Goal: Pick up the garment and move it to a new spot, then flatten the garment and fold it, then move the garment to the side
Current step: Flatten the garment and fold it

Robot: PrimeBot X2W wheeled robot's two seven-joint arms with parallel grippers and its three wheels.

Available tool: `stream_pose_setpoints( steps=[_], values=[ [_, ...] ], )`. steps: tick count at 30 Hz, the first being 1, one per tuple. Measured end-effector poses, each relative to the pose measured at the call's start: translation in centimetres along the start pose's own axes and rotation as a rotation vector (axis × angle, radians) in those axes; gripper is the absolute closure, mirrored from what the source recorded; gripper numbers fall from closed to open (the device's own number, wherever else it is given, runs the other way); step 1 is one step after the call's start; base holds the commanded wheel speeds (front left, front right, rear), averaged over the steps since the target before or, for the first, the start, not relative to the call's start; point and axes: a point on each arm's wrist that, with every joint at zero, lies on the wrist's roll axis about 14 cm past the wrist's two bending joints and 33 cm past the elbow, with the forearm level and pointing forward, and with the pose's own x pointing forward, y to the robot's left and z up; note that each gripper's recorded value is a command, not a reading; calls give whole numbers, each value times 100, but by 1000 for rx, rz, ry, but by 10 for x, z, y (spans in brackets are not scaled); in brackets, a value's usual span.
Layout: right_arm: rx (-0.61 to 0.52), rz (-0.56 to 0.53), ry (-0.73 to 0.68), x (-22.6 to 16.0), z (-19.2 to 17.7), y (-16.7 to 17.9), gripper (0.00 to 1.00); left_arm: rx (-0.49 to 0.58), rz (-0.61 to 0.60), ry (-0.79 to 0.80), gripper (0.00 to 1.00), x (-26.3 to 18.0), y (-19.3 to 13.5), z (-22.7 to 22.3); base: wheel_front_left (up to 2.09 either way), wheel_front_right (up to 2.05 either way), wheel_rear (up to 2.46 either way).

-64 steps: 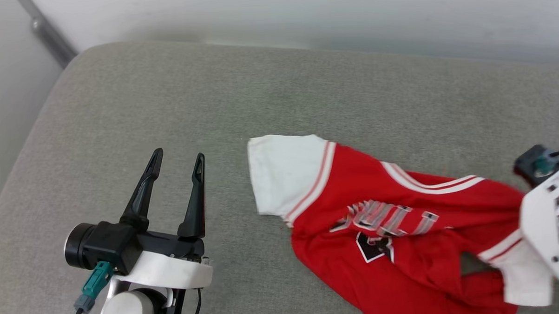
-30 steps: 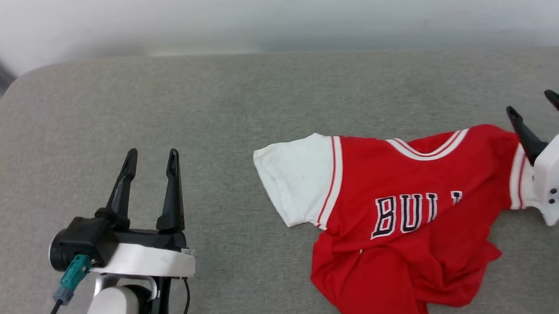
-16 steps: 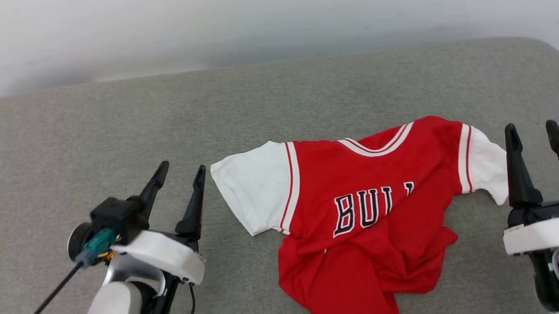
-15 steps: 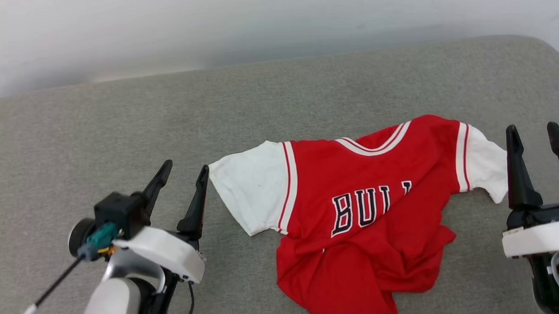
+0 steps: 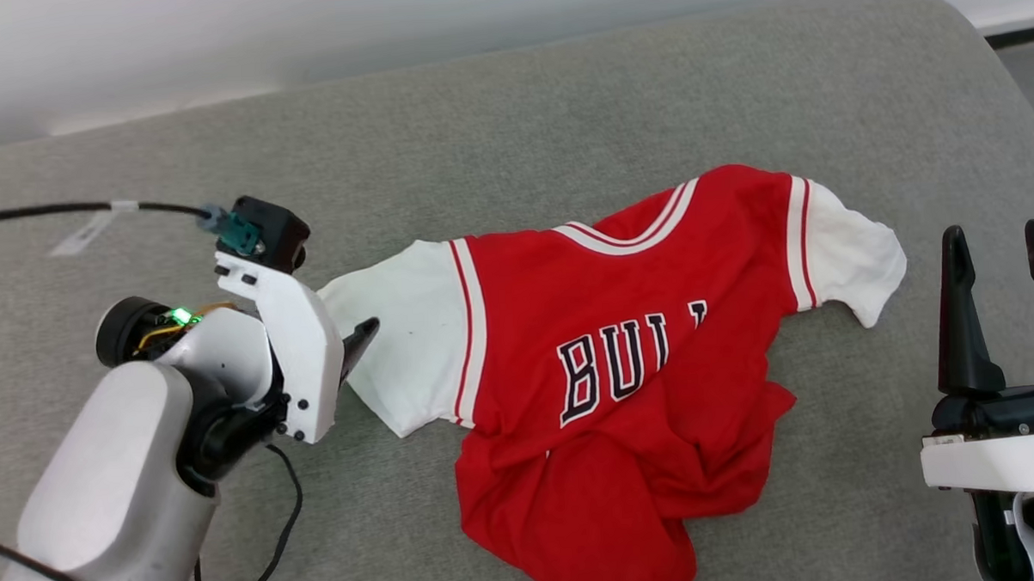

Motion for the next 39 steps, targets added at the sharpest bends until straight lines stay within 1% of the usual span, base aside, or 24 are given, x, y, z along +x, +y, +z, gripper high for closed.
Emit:
stream_pose_setpoints(
  steps=[5, 6, 10, 15, 16, 17, 19, 22, 26, 30, 32, 36, 39],
  values=[
    [-3, -35, 24, -3, -12, -8, 0, 15, 9, 177, 0, 22, 15, -25, 0, 0, 0],
    [-3, -48, 53, -5, -23, -10, 0, 28, 46, 245, 0, 33, 32, -39, 0, 0, 0],
    [-8, -60, 80, -6, -34, -13, 0, 37, 73, 270, 0, 47, 44, -45, 0, 0, 0],
    [-11, -64, 94, -6, -41, -14, 0, 29, 45, 308, 0, 59, 40, -53, 0, 0, 0],
    [-11, -63, 96, -5, -41, -13, 0, 36, 35, 314, 67, 60, 37, -54, 0, 0, 0],
    [-10, -63, 98, -6, -42, -13, 0, 42, 20, 322, 100, 59, 33, -55, 0, 0, 0],
    [-14, -58, 99, -6, -42, -12, 0, 37, -9, 323, 100, 57, 25, -55, 0, 0, 0],
    [-17, -49, 94, -6, -39, -10, 0, 34, -14, 288, 100, 52, 23, -55, 0, 0, 0],
    [-16, -28, 121, -8, -37, -9, 0, -7, 6, 255, 100, 35, 29, -66, 0, 0, 0],
    [-19, 0, 161, -6, -36, -6, 0, -14, 66, 222, 100, 9, 45, -80, 0, 0, 0],
    [-19, 14, 193, -6, -40, -3, 0, -27, 93, 172, 100, -4, 52, -79, 0, 0, 0],
    [-13, 66, 282, -5, -53, 9, 0, 18, 138, -13, 100, -31, 62, -48, 0, 0, 0],
    [-3, 110, 354, -1, -62, 20, 0, 37, 158, -102, 100, -50, 63, -33, 0, 0, 0]
  ],
)
